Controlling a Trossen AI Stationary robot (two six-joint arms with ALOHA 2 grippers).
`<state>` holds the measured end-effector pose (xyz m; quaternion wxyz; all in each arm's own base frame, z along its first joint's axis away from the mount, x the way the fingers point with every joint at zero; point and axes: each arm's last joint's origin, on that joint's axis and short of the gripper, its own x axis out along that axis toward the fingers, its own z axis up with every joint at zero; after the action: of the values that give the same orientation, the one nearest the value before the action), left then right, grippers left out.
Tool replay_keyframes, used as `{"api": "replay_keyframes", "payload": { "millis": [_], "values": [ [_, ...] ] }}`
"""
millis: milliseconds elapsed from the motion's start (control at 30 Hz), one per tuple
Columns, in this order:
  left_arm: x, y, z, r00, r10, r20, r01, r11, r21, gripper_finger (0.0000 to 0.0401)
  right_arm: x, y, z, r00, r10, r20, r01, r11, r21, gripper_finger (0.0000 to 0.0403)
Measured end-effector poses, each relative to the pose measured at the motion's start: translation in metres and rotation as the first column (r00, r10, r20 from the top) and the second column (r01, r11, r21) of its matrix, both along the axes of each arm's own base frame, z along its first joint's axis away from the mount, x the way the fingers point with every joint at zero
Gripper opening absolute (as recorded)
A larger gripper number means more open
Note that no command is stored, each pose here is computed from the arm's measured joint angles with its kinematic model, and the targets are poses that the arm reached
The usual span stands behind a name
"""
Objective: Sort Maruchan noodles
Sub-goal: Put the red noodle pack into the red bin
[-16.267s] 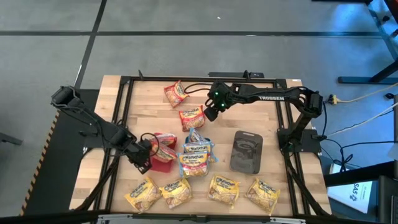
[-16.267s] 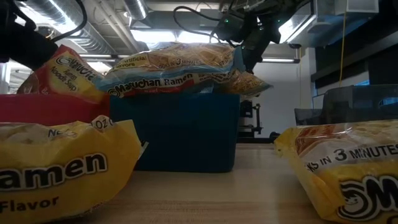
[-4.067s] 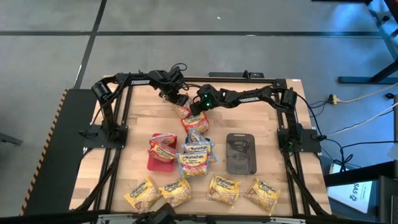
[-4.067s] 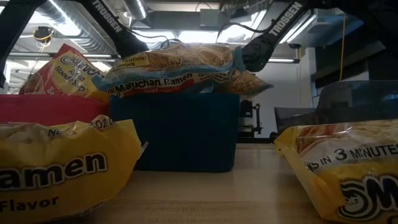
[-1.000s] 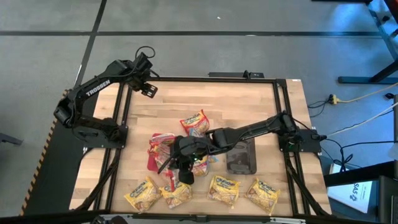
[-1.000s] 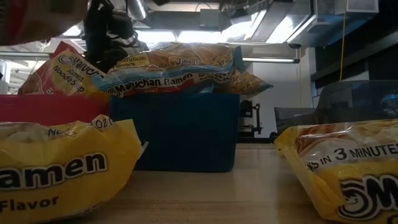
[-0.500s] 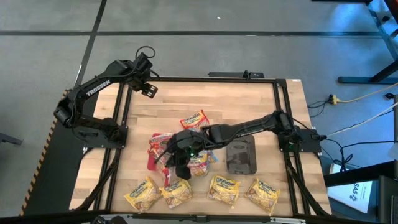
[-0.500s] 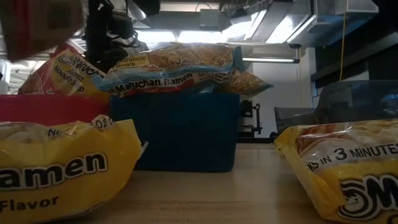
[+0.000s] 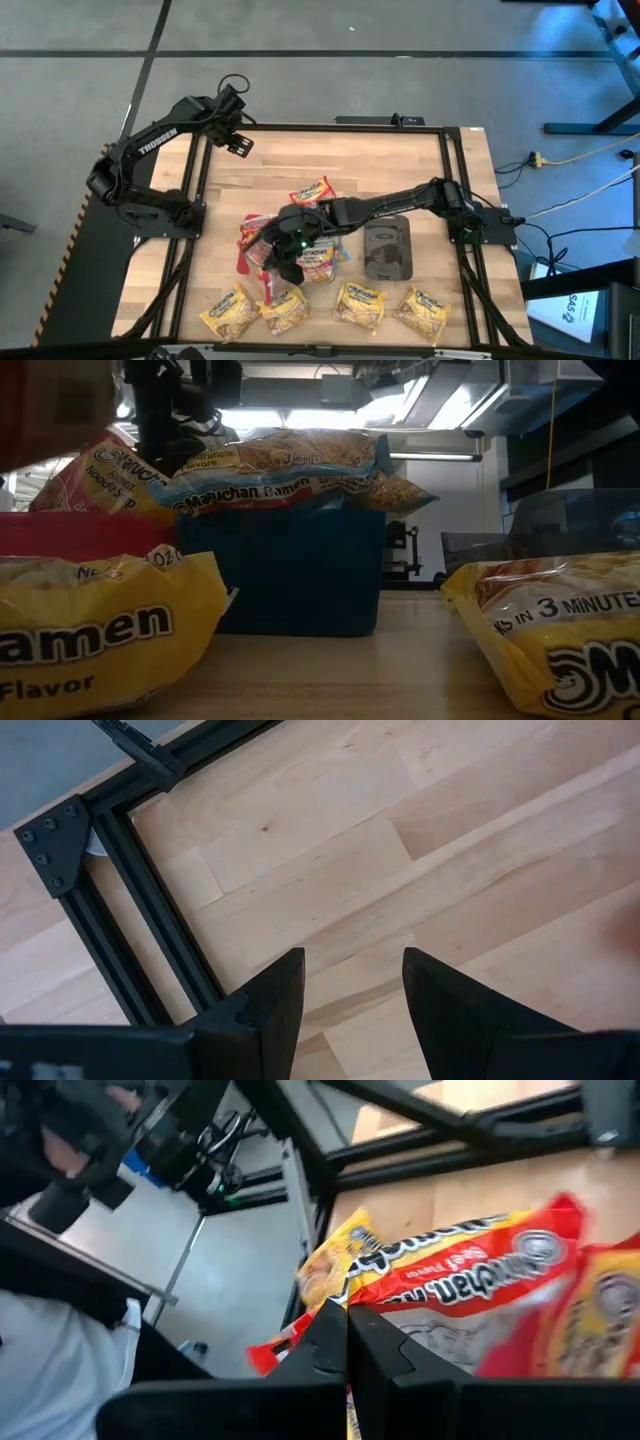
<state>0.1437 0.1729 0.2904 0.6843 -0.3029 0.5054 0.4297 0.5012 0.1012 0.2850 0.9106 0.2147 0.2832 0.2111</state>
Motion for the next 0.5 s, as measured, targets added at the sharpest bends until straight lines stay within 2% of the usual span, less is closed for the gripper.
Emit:
{"api": "replay_keyframes", "payload": {
  "millis": [333,500],
  "values": [
    [0.0,0.0,0.0,1.0,-0.001,0.0,0.001,1.0,0.001,0.0165,0.009,-0.023,-0.012,1.0,0.009,-0.021,-0.009,1.0,0.029,0.0],
    [0.0,0.0,0.0,1.0,-0.023,-0.003,0.023,1.0,0.007,0.0165,0.011,-0.026,-0.033,0.994,0.021,-0.112,-0.018,0.999,0.028,0.0]
  ]
}}
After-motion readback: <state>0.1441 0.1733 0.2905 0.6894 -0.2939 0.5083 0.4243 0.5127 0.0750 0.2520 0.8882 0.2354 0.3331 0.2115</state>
